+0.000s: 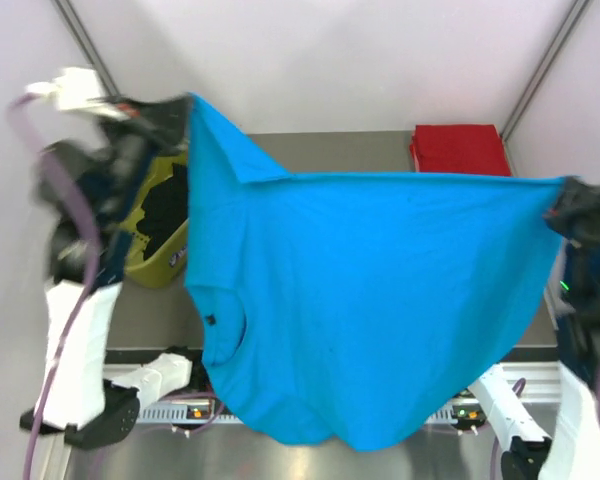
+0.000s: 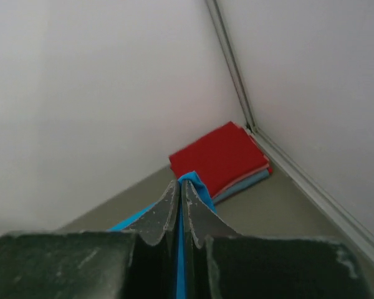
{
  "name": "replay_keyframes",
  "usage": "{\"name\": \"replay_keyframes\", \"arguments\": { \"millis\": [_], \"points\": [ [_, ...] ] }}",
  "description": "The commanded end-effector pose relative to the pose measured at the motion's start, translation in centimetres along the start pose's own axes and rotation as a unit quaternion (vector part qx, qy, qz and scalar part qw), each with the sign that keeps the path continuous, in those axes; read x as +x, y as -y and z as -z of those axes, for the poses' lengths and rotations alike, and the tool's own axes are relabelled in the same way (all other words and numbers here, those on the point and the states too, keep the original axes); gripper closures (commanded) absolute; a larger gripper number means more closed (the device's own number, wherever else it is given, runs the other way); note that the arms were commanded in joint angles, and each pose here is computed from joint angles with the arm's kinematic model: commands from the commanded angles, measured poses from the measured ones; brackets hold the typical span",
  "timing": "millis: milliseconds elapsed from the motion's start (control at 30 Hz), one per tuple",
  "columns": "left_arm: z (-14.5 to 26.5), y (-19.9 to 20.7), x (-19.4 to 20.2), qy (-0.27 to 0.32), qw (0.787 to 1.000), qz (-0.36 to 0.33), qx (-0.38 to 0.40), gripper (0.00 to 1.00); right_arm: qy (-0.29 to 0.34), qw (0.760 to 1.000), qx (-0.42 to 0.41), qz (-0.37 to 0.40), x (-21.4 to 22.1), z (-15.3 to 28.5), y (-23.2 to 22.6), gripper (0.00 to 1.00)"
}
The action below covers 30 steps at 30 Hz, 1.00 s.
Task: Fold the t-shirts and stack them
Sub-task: Flatten the tshirt out
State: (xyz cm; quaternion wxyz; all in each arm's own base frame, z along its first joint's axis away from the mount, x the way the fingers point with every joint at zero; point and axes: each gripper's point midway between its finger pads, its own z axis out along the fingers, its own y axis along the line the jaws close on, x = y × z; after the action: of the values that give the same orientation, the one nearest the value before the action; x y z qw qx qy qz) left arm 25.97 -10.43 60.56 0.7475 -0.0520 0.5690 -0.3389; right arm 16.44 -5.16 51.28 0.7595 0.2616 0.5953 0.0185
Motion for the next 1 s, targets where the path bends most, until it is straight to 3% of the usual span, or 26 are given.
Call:
{"name": "replay_keyframes", "arguments": {
  "millis": [0, 33, 100, 133, 200, 300, 500, 533, 633, 800, 967],
  "points": [
    [-5.5, -7.0, 8.0, -0.049, 0.996, -0.055, -0.059, 1.0, -0.059, 0.998, 0.013, 0.027, 8.1, -6.7, 0.2, 1.0],
    [-6.4, -9.8, 12.4, -0.089, 0.991, -0.061, -0.077, 1.0, -0.08, 0.996, 0.018, 0.031, 11.8, -8.2, 0.8, 1.0],
    [-7.9, -11.4, 15.1, -0.092, 0.991, -0.069, -0.073, 1.0, -0.116, 0.992, 0.029, 0.034, 16.5, -10.3, 1.6, 1.0],
    [-8.6, -13.9, 19.2, -0.13, 0.985, -0.072, -0.087, 1.0, -0.145, 0.988, 0.042, 0.043, 20.1, -11.0, 2.8, 1.0],
    [-9.8, -15.6, 22.7, -0.157, 0.981, -0.075, -0.086, 1.0, -0.156, 0.985, 0.06, 0.046, 23.4, -13.3, 3.6, 1.0],
    [-11.9, -20.3, 31.1, -0.224, 0.967, -0.068, -0.102, 1.0, -0.176, 0.979, 0.087, 0.053, 28.4, -15.9, 5.6, 1.0],
    [-15.2, -23.6, 39.8, -0.286, 0.954, -0.034, -0.082, 1.0, -0.247, 0.962, 0.104, 0.051, 35.2, -21.3, 8.1, 1.0],
    [-17.4, -24.0, 40.9, -0.281, 0.957, -0.026, -0.071, 1.0, -0.264, 0.957, 0.107, 0.057, 37.0, -23.2, 9.3, 1.0],
    [-18.0, -24.9, 42.4, -0.289, 0.954, -0.022, -0.073, 1.0, -0.281, 0.951, 0.114, 0.061, 37.9, -24.3, 10.4, 1.0],
    [-20.1, -24.1, 41.2, -0.276, 0.959, -0.022, -0.063, 1.0, -0.301, 0.946, 0.109, 0.056, 36.9, -25.1, 10.8, 1.0],
    [-20.8, -21.8, 32.8, -0.234, 0.965, -0.065, -0.1, 1.0, -0.287, 0.953, 0.077, 0.053, 30.2, -24.6, 7.1, 1.0]
  ]
}}
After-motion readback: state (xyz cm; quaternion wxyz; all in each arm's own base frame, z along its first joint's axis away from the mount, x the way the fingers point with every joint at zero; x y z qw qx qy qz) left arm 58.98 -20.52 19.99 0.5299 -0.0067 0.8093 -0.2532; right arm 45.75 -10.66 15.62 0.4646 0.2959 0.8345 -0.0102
